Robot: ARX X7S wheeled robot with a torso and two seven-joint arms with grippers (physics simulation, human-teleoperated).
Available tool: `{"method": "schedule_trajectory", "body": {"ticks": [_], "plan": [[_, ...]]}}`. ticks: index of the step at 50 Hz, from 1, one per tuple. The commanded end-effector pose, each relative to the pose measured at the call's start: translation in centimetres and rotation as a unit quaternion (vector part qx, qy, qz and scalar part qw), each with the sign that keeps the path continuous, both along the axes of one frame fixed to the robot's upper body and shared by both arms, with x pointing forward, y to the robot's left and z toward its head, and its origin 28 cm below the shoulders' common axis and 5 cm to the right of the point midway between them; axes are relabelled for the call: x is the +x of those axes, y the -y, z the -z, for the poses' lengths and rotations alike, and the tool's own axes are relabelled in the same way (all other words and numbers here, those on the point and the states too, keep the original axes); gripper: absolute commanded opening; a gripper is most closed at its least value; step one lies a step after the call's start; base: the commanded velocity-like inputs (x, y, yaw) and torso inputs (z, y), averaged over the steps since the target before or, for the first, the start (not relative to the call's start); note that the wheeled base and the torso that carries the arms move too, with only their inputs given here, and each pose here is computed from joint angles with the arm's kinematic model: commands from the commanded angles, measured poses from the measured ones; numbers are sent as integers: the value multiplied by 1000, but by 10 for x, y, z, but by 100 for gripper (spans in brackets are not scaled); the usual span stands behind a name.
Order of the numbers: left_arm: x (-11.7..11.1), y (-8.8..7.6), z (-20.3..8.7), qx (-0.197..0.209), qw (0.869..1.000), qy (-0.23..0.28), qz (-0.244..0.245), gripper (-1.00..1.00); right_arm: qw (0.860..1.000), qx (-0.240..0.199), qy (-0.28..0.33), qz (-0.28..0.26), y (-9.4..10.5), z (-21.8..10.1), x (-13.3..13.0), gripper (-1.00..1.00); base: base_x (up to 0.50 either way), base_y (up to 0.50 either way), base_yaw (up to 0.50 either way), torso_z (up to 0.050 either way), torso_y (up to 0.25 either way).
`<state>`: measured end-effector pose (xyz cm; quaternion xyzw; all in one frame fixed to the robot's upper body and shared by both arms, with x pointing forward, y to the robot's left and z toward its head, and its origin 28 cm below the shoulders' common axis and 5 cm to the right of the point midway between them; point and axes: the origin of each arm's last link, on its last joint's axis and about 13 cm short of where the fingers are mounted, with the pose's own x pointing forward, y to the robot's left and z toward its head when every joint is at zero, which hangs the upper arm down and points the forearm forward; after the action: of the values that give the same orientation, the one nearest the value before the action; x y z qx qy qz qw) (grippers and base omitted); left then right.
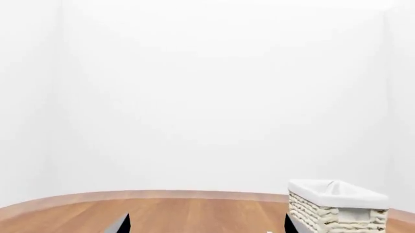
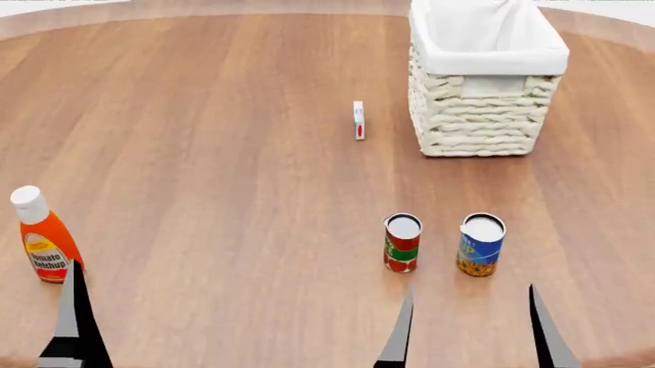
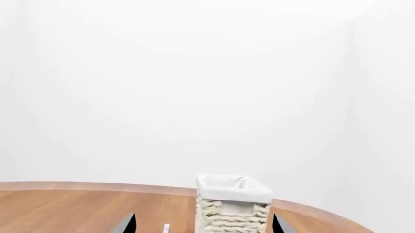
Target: Pick up the tomato sauce, and put it in the basket.
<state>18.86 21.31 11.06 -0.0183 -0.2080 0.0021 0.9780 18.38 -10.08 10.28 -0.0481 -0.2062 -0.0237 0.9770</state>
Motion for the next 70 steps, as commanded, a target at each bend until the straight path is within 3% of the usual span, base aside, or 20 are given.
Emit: {"method": "schedule_trajectory", "body": {"ticks": [1, 70], "plan": [[-1, 0, 2, 0, 1000, -1, -3, 100, 1000, -1, -3, -3, -1, 1, 0, 100, 141, 0, 0, 0, 0], [-4, 1, 2, 4, 1000, -4, -3, 100, 1000, 5, -2, -15, 0, 0, -4, 100, 141, 0, 0, 0, 0]]}}
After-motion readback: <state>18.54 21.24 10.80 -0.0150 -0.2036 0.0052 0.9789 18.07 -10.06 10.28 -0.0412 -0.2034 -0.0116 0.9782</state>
